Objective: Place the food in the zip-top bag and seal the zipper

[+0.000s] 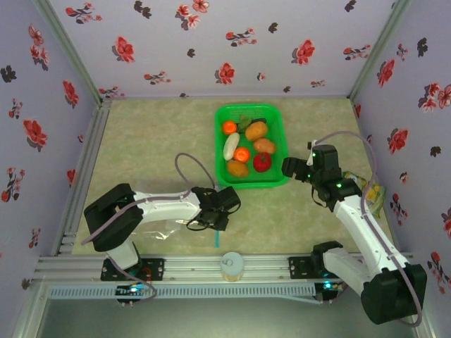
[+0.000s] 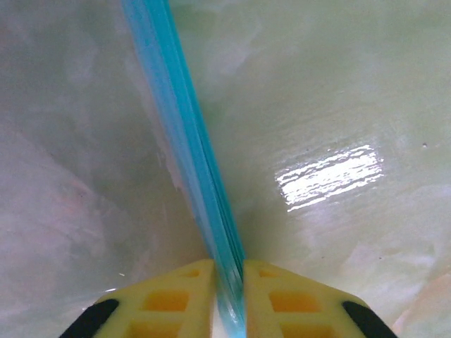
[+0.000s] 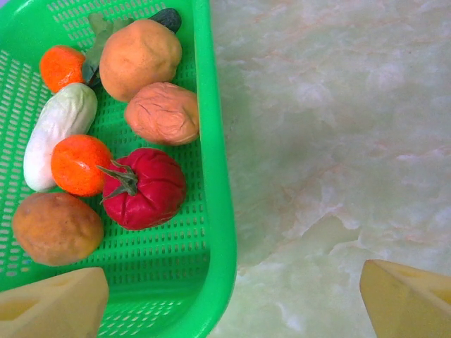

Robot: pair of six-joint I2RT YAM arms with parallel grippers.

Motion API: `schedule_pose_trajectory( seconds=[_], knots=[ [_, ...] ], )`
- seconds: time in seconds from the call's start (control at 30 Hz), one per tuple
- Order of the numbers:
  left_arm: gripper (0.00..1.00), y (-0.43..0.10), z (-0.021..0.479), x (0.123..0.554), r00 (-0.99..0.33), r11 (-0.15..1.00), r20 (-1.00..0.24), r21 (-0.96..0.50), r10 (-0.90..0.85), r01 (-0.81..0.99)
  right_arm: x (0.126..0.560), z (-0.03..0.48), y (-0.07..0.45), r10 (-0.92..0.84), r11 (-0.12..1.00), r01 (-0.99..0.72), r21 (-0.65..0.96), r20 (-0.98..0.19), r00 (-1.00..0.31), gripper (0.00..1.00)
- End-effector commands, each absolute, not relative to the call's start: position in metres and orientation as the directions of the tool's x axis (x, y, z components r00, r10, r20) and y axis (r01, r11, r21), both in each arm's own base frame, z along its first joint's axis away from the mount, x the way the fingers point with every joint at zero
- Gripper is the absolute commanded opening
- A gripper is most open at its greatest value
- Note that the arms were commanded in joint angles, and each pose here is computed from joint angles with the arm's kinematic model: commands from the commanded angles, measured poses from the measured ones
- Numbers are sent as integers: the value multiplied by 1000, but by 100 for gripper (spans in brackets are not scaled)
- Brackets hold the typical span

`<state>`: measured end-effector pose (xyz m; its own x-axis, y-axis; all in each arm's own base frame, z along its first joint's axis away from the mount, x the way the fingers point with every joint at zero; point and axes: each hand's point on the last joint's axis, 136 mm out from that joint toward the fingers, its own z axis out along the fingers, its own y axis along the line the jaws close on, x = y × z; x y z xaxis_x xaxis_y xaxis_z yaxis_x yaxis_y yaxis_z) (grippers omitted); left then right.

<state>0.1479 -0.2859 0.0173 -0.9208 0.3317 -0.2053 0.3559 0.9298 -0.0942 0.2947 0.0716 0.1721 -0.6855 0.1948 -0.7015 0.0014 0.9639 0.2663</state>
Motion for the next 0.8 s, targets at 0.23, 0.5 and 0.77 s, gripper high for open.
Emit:
schedule_pose_trajectory(
  seconds=[0.23,0.5,0.77],
  knots=[
    [11,-286,45,147,-903,907,-235,-140,359,397,293,170,77,191,960,-15,280,-690,-699,93],
    [0,-289,89,167,-877,849,-354,-301,324,435,282,188,114,220,891,-112,440,-635,-741,82],
    [0,-267,118,205,-857,855,-457,-320,238,408,254,207,195,205,712,-260,653,-546,-812,67]
  ],
)
